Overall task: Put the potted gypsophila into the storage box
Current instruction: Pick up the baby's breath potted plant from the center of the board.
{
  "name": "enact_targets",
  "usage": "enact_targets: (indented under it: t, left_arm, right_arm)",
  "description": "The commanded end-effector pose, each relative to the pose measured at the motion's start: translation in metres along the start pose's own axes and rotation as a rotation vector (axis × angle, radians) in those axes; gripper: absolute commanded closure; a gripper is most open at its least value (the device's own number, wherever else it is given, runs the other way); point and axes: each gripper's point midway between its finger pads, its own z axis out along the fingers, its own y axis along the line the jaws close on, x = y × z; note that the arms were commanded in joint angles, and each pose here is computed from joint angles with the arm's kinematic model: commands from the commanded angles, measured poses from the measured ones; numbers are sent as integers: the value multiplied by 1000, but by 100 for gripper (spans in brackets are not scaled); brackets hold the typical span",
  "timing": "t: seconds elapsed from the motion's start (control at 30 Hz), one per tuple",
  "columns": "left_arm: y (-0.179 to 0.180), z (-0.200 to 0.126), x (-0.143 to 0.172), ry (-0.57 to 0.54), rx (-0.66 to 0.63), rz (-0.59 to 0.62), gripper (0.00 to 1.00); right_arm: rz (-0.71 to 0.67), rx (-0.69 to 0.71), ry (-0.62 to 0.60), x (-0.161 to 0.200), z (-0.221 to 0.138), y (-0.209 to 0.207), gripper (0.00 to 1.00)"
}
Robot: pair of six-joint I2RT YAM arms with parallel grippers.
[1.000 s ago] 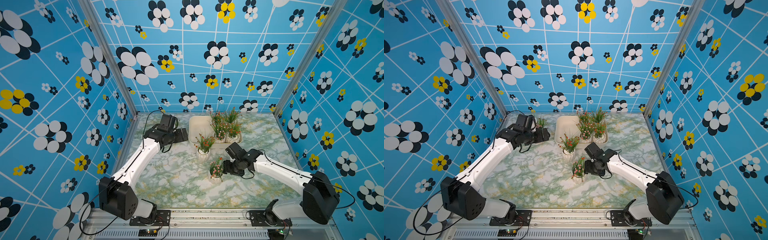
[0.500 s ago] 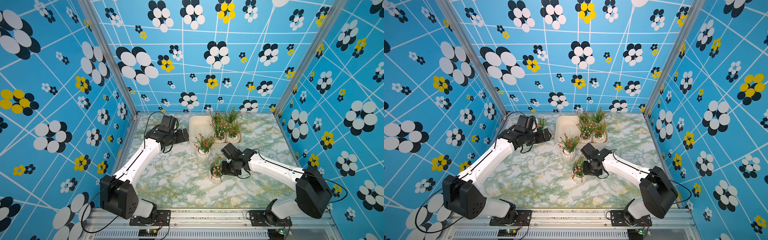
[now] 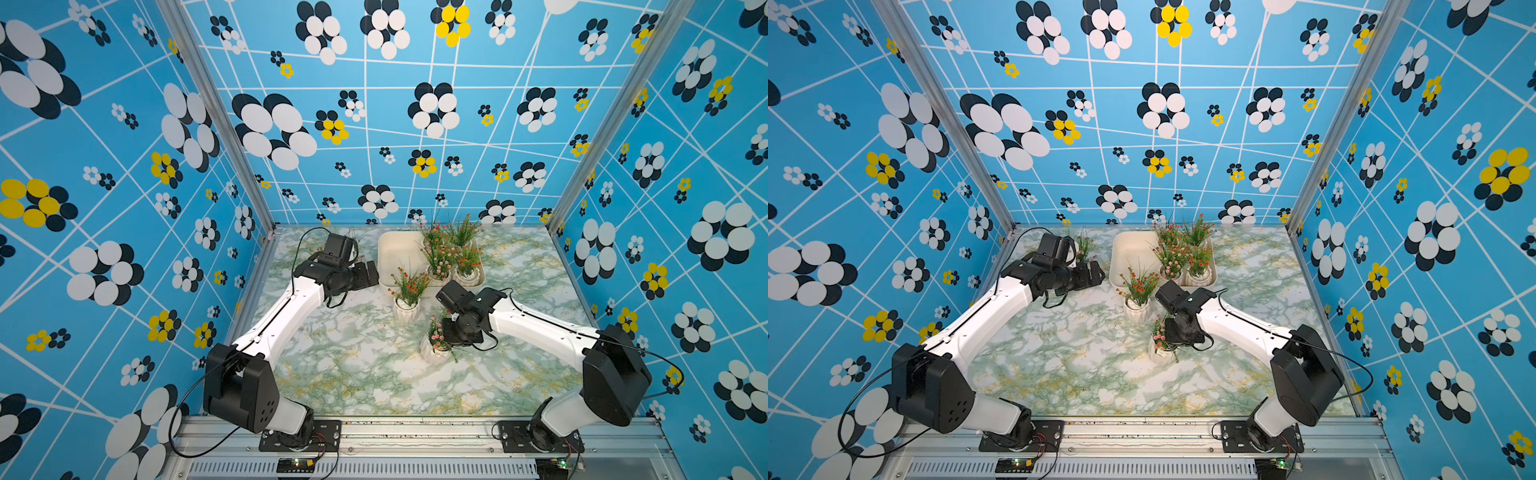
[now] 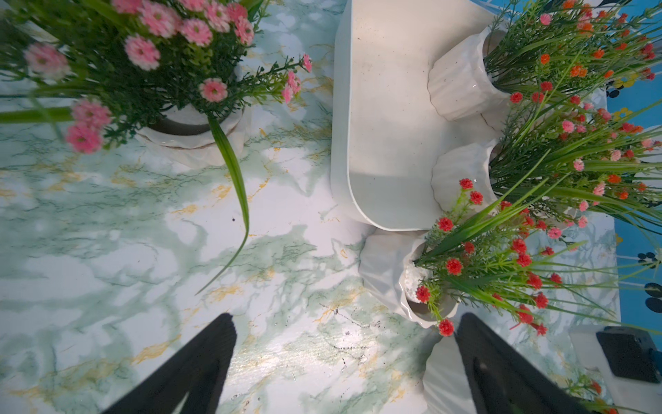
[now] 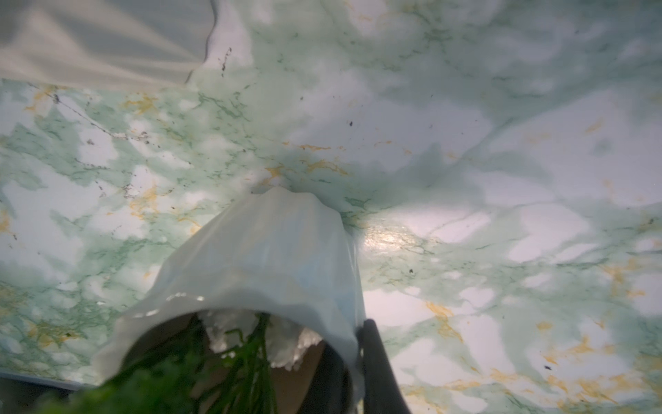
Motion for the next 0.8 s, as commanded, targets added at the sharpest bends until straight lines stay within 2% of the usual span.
enact_targets:
  t: [0.0, 0.17, 0.3, 0.57, 0.67, 0.77]
  left_arm:
    - [6, 4, 1, 7, 3, -14, 1]
    - [11, 2, 1, 6, 5, -23, 1]
    - [16, -1, 0, -2, 6, -29, 1]
    - [26, -10, 0, -18, 6, -49, 0]
    - [31, -12, 1, -18, 1, -56, 0]
    - [37, -14, 1, -21, -4, -70, 0]
  right_arm:
    - [-43, 26, -27, -12, -19, 1, 100]
    - [-124, 57, -49, -28, -48, 4, 100]
    - [-203, 93, -78, -55, -82, 5, 100]
    - [-253, 100, -297, -150, -168, 19, 100]
    - [-209, 96, -362, -186, -185, 25, 100]
    - [-157, 32, -420, -219, -182, 42, 100]
